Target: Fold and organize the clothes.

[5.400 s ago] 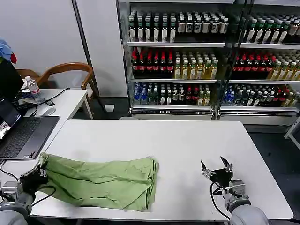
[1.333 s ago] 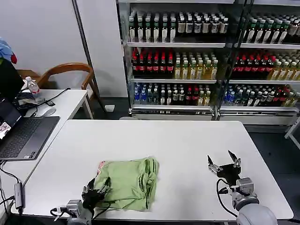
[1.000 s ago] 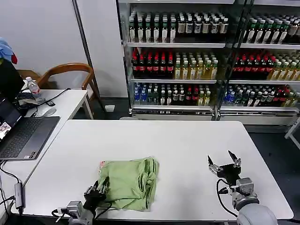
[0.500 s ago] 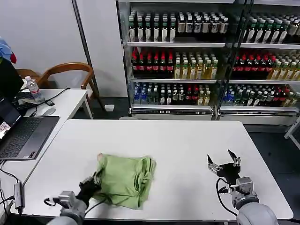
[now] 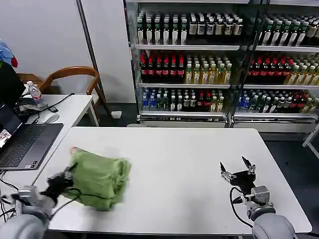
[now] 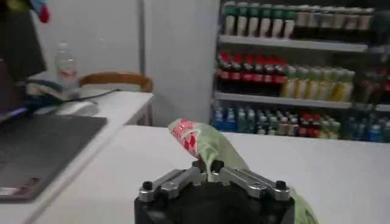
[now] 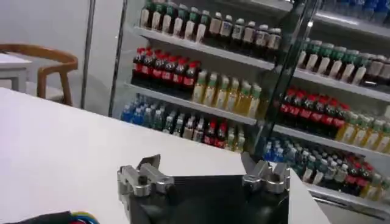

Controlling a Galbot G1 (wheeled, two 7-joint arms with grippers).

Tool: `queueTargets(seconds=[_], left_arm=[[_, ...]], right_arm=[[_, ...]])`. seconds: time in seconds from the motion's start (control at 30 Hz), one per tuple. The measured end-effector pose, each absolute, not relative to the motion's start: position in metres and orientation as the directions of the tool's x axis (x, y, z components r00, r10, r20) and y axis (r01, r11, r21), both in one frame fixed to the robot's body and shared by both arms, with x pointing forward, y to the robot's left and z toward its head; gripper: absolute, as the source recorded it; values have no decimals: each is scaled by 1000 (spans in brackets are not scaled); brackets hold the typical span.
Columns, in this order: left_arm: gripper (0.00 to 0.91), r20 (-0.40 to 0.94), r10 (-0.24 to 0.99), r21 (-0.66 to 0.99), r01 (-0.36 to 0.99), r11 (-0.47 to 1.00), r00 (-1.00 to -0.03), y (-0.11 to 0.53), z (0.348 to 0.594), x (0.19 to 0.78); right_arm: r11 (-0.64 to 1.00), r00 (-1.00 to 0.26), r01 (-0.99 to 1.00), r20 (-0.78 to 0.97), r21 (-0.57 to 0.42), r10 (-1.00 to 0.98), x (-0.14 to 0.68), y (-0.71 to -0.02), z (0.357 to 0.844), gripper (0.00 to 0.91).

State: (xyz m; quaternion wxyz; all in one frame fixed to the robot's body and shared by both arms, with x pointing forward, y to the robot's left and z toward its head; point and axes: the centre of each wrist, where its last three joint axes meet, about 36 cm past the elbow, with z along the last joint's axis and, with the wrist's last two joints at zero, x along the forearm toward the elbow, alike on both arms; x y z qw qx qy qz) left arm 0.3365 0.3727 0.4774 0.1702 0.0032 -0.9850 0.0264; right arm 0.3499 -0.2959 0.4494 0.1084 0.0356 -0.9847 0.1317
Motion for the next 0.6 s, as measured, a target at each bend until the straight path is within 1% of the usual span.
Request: queueTargets(seconds=[0.1,0.23,0.37,0.47,0.53,0.6], left_arm=[[40,343,-39,-32,-53,998,-938,397,498,336],[40,321,-83,-7,-90,996,-943,420,535,335],[40,286,-81,-7,-87,996,-955,412,560,329],[40,271,-45,-30,-55,998,-962,389,561,318],[40,275,-23,-47,-37,998,-961,372,552,311],[40,281,-8,-52,-24,998,-960,354,537,307]], right_arm=[[963,-975,-103,217,-250,-48,351,-294,450,907],[964,-976,-108,212,-244,-55,351,-290,450,907],[964,-975,-104,218,-245,-49,349,-290,447,907],[962,-973,-100,226,-255,-41,346,-292,444,907],[960,-972,-97,232,-262,-35,344,-294,443,907],[959,-971,-94,236,-266,-30,341,-295,443,907]])
